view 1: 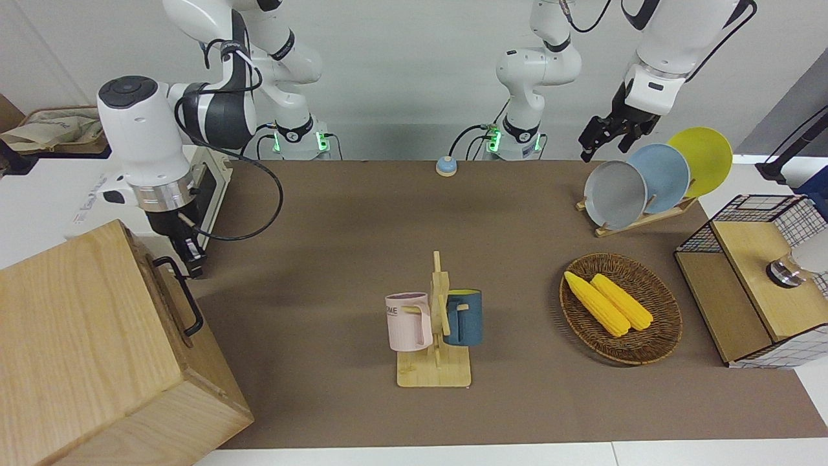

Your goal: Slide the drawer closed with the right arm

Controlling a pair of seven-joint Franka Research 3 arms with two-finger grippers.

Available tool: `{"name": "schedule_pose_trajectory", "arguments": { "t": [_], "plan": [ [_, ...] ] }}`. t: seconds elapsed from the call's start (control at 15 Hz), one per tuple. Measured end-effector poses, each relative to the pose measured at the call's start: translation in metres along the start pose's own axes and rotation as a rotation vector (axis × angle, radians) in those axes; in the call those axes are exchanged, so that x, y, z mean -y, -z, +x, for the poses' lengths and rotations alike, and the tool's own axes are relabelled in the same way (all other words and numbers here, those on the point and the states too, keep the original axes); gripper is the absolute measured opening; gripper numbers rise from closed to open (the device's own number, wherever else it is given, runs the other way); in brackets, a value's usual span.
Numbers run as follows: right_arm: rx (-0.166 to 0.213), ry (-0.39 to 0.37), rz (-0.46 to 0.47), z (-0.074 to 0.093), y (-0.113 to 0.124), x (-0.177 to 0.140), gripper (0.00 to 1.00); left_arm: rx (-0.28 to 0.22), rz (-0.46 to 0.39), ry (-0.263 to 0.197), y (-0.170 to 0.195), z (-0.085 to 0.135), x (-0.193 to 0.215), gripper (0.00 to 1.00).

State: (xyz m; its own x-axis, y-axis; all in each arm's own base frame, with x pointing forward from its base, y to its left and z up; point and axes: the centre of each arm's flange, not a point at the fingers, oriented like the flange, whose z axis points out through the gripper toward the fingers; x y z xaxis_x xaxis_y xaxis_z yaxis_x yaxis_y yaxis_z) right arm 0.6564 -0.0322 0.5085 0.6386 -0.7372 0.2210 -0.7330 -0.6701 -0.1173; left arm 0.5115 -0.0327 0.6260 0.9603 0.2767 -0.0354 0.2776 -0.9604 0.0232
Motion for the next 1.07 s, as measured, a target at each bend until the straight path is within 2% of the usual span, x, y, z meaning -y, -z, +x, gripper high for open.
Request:
{"name": "schedule_pose_trajectory", "arguments": {
  "t": [0.2,0.27,0.4,0.47,0.53,0.6,0.8,0.93,1.07],
  "plan": [
    [0.039,0.078,-0.027,-0.03,0.018,0.015,0.01,0.0,0.0,0.0,0.0,0.0,0.0,1.0],
    [0.06,0.131,-0.037,-0.045,0.029,0.021,0.03,0.0,0.0,0.0,0.0,0.0,0.0,1.0],
    [0.094,0.242,-0.052,-0.062,0.05,0.021,0.06,0.0,0.0,0.0,0.0,0.0,0.0,1.0],
    [0.114,0.318,-0.061,-0.069,0.065,0.017,0.13,0.0,0.0,0.0,0.0,0.0,0.0,1.0],
    [0.134,0.412,-0.061,-0.076,0.082,0.01,0.31,0.0,0.0,0.0,0.0,0.0,0.0,1.0],
    [0.146,0.476,-0.062,-0.079,0.092,0.005,0.43,0.0,0.0,0.0,0.0,0.0,0.0,1.0],
    [0.183,0.62,-0.074,-0.084,0.109,-0.008,0.75,0.0,0.0,0.0,0.0,0.0,0.0,1.0],
    [0.202,0.701,-0.074,-0.09,0.129,-0.019,0.98,0.0,0.0,0.0,0.0,0.0,0.0,1.0],
    [0.217,0.752,-0.073,-0.098,0.146,-0.026,0.99,0.0,0.0,0.0,0.0,0.0,0.0,1.0]
  ]
}}
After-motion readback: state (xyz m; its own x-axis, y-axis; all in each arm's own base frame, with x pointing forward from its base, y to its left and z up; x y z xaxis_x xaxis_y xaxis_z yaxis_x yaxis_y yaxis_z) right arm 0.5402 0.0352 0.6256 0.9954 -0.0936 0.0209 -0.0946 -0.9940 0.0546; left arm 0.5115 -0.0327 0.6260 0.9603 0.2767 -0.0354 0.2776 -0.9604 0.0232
